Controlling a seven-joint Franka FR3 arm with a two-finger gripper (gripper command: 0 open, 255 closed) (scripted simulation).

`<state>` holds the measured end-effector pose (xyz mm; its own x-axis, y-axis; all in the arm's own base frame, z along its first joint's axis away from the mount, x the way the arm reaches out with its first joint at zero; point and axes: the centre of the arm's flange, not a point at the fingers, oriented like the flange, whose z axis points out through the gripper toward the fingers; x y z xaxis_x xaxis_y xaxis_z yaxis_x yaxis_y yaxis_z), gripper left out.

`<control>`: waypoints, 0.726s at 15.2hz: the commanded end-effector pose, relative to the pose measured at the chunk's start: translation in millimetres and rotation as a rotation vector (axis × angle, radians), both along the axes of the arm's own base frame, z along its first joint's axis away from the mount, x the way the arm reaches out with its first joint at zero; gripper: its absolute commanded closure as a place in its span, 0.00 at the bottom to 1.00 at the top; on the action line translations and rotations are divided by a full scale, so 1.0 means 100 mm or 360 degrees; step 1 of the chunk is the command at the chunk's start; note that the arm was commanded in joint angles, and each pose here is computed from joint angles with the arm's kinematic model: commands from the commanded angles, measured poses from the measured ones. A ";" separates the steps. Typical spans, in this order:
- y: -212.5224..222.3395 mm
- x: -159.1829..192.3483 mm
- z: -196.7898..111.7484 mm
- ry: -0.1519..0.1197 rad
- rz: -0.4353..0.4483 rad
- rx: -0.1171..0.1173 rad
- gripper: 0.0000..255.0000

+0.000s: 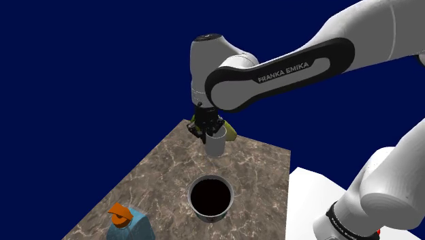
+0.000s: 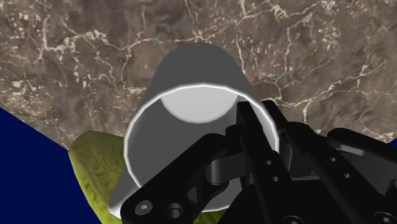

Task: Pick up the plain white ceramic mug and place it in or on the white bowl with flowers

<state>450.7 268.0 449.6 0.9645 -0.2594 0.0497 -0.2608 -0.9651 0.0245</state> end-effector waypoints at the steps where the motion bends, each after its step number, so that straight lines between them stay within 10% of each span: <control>1: 0.00 0.00 0.10 0.0001 0.0000 0.0000 1.00; 11: 0.00 0.00 0.63 0.0001 0.0000 0.0000 1.00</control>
<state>450.8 267.4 507.4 0.9645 -0.2593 0.0494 -0.2607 -0.9651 0.0245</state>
